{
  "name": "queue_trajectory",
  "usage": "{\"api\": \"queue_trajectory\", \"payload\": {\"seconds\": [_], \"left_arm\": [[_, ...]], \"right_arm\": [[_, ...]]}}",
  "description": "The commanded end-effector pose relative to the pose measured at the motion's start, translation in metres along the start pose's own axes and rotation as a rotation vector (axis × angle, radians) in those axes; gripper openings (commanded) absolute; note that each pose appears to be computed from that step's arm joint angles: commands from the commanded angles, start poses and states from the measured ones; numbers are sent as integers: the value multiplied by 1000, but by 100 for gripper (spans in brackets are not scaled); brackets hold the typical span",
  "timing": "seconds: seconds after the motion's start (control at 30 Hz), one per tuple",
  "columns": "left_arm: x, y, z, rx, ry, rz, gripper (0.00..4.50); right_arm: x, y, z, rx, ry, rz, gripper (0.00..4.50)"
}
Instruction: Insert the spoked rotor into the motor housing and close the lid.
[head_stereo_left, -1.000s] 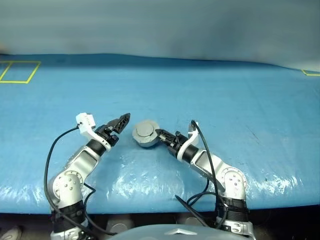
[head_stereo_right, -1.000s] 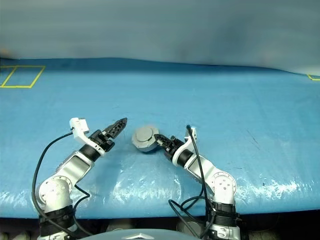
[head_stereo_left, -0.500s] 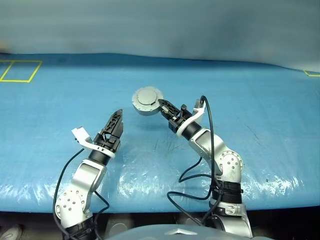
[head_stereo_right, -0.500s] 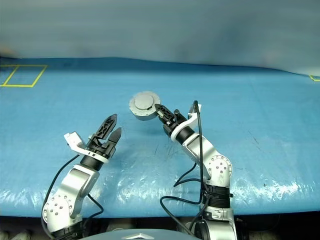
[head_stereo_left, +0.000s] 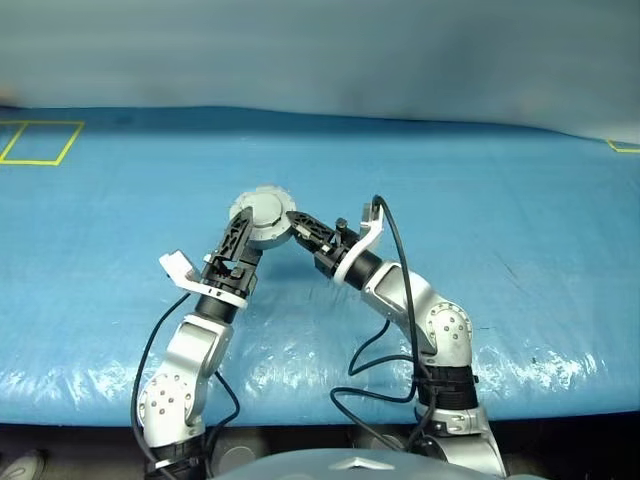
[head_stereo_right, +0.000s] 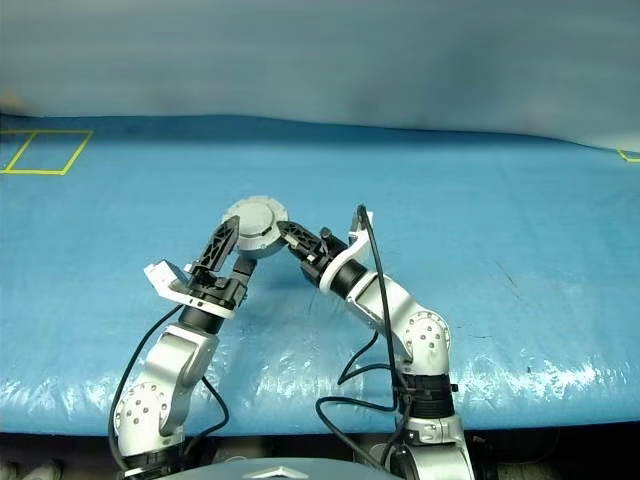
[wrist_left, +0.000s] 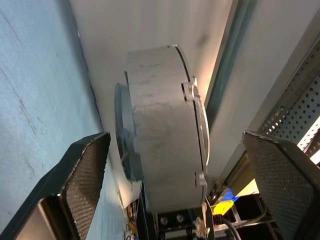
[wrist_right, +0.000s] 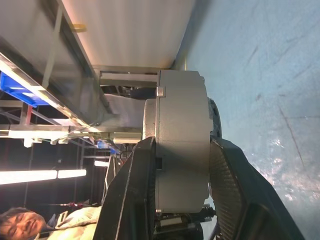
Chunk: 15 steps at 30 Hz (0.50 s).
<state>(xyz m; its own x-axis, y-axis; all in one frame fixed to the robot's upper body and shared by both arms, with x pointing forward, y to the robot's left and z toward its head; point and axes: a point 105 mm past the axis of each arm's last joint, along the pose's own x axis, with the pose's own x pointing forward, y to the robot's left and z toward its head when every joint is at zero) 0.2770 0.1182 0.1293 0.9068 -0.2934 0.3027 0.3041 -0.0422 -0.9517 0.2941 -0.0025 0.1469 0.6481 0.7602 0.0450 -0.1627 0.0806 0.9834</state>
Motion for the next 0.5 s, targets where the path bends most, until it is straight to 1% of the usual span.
{"api": "queue_trajectory", "payload": {"seconds": [0.03, 0.07, 0.13, 0.2, 0.3, 0.33, 0.5], "left_arm": [[9, -11, -16, -126, -24, -76, 450], [10, -10, -16, -141, -28, -69, 450], [10, -5, -18, -154, -21, -34, 413], [9, -3, -20, -172, -20, -26, 361], [7, -3, -21, -197, -18, -14, 257], [7, -3, -22, -201, -17, -12, 235], [8, -4, -21, -185, -24, 8, 234]], "right_arm": [[-1, 34, -11, 17, 28, 149, 117], [-1, 35, -12, 17, 29, 148, 117], [-1, 35, -12, 17, 31, 149, 117], [-2, 35, -12, 14, 33, 149, 117], [-3, 35, -13, 7, 40, 147, 117], [-3, 35, -14, 5, 43, 146, 117], [-6, 32, -14, -126, 37, 127, 117]]}}
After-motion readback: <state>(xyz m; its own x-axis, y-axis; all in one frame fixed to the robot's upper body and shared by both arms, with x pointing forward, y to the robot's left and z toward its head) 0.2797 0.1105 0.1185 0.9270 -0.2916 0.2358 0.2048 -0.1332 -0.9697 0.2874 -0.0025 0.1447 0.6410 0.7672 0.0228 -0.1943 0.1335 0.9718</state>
